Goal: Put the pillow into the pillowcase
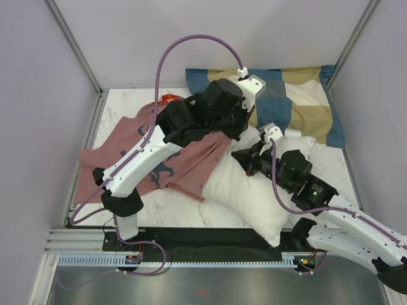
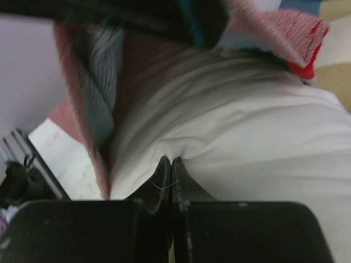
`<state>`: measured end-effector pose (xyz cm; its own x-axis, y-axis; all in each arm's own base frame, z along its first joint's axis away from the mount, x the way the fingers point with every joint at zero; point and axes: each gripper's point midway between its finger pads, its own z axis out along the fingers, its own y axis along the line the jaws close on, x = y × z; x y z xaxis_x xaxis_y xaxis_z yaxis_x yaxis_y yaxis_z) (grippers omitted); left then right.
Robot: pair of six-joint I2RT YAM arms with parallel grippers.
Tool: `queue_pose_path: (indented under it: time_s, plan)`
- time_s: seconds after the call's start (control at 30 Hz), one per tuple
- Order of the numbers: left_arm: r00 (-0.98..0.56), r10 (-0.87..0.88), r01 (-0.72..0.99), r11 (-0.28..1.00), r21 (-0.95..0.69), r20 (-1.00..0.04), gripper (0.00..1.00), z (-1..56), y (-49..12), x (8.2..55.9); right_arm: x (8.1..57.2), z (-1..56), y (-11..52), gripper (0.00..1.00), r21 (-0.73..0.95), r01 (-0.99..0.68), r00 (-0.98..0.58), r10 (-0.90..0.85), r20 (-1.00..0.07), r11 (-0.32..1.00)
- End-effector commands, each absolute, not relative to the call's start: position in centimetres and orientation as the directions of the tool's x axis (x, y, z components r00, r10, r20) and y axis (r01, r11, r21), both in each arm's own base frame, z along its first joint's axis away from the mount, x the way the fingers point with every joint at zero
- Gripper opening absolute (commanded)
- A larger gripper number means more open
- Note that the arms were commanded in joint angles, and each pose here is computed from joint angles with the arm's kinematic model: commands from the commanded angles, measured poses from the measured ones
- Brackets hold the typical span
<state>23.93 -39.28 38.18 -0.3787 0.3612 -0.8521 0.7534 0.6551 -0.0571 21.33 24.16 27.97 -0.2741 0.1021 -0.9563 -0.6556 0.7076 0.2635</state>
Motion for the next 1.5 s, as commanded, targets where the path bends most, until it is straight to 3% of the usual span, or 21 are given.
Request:
queue_pose_path:
  time_s: [0.0,0.1,0.23,0.27,0.3,0.33,0.43,0.53,0.67,0.83,1.0,1.27,1.37,1.47]
  plan:
    - [-0.348,0.057,0.870,0.393,-0.299,-0.936,0.02,49.2,-42.2,16.0,23.2,36.7,24.2,0.00,0.360,-0.635,-0.108,0.382,-0.918,0.684]
    - [-0.412,0.047,0.841,0.404,-0.360,-0.910,0.02,48.1,-42.9,14.9,25.0,31.4,25.0,0.00,0.445,-0.562,-0.184,0.418,-0.889,0.698]
    - [-0.401,0.063,0.704,0.659,-0.263,-0.914,0.04,43.6,-40.2,19.5,26.1,27.1,24.0,0.00,0.560,-0.466,-0.262,0.497,-0.827,0.686]
    - [-0.385,0.090,0.690,0.689,-0.221,-0.919,0.23,42.6,-39.5,20.4,26.5,26.3,23.1,0.00,0.566,-0.415,-0.267,0.499,-0.825,0.713]
    - [-0.375,0.114,0.683,0.705,-0.191,-0.920,0.35,42.0,-38.7,20.7,27.0,26.1,22.2,0.00,0.569,-0.377,-0.262,0.505,-0.822,0.731]
    - [-0.372,0.162,0.645,0.753,-0.129,-0.914,0.63,39.8,-37.8,21.7,27.3,25.8,21.5,0.00,0.569,-0.345,-0.266,0.504,-0.822,0.746]
    - [-0.371,0.244,0.545,0.838,0.002,-0.896,0.84,36.3,-34.8,23.1,28.3,24.8,19.7,0.00,0.564,-0.256,-0.307,0.487,-0.818,0.785]
    - [-0.396,0.310,0.483,0.871,0.090,-0.864,0.86,32.4,-32.2,23.3,28.5,23.8,18.2,0.01,0.563,-0.187,-0.351,0.481,-0.804,0.805]
    - [-0.464,0.282,0.369,0.923,0.106,-0.840,0.86,27.8,-28.6,22.5,27.8,22.6,16.6,0.11,0.519,-0.128,-0.399,0.435,-0.807,0.845]
    - [-0.523,0.225,0.274,0.958,0.088,-0.822,0.85,21.4,-24.1,21.0,26.7,22.8,15.6,0.41,0.464,-0.137,-0.428,0.370,-0.824,0.875]
    - [-0.506,0.188,0.206,0.974,0.093,-0.842,0.82,18.3,-22.3,21.2,25.3,24.8,15.7,0.57,0.461,-0.206,-0.426,0.345,-0.836,0.863]
    - [-0.525,0.127,0.329,0.942,-0.063,-0.841,0.78,13.8,-25.1,23.0,21.7,26.5,17.7,0.83,0.472,-0.386,-0.502,0.249,-0.828,0.792]
    - [-0.512,0.123,0.398,0.911,-0.108,-0.850,0.88,13.5,-26.4,22.8,20.8,25.4,17.5,0.86,0.451,-0.397,-0.539,0.195,-0.820,0.800]
    - [-0.526,0.144,0.383,0.920,-0.082,-0.838,0.89,12.6,-26.4,23.7,20.3,24.4,17.2,0.87,0.441,-0.396,-0.551,0.177,-0.816,0.805]
